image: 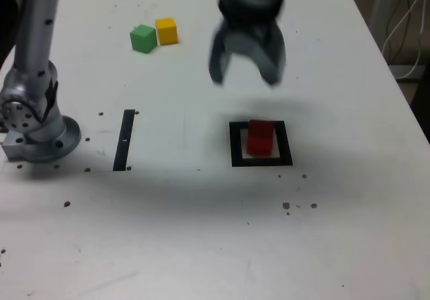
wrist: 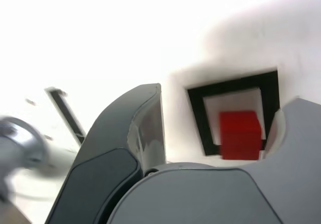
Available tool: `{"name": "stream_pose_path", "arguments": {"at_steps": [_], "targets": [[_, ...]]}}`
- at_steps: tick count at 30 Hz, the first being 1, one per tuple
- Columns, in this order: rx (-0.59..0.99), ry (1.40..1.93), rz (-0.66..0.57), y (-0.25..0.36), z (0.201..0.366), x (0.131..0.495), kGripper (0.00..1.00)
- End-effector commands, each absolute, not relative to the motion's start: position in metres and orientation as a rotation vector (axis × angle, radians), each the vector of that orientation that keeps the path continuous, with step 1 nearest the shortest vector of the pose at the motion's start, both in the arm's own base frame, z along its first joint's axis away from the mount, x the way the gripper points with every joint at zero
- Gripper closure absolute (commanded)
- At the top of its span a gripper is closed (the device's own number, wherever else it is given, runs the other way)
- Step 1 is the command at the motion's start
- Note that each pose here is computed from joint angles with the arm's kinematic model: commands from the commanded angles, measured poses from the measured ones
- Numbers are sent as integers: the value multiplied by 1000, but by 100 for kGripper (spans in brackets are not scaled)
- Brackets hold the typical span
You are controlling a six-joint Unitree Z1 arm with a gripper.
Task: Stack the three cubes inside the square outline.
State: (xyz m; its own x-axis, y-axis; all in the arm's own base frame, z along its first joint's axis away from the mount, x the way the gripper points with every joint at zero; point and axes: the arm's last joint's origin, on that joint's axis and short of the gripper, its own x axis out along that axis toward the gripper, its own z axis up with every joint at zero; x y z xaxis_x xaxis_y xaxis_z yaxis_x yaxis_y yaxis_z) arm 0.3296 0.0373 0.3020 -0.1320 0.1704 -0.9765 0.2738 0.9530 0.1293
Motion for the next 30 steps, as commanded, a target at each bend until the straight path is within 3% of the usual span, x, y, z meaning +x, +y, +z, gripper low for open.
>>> {"name": "stream_pose_path", "arguments": {"at_steps": [1, 8, 12, 22, 30], "targets": [[412, 1727, -129, 61, 316, 316, 0], [433, 1852, -86, 134, 315, 292, 1], [412, 1883, -68, 172, 309, 284, 1], [385, 1849, -2, 253, 302, 259, 6], [517, 1845, -149, 278, 295, 256, 9]]}}
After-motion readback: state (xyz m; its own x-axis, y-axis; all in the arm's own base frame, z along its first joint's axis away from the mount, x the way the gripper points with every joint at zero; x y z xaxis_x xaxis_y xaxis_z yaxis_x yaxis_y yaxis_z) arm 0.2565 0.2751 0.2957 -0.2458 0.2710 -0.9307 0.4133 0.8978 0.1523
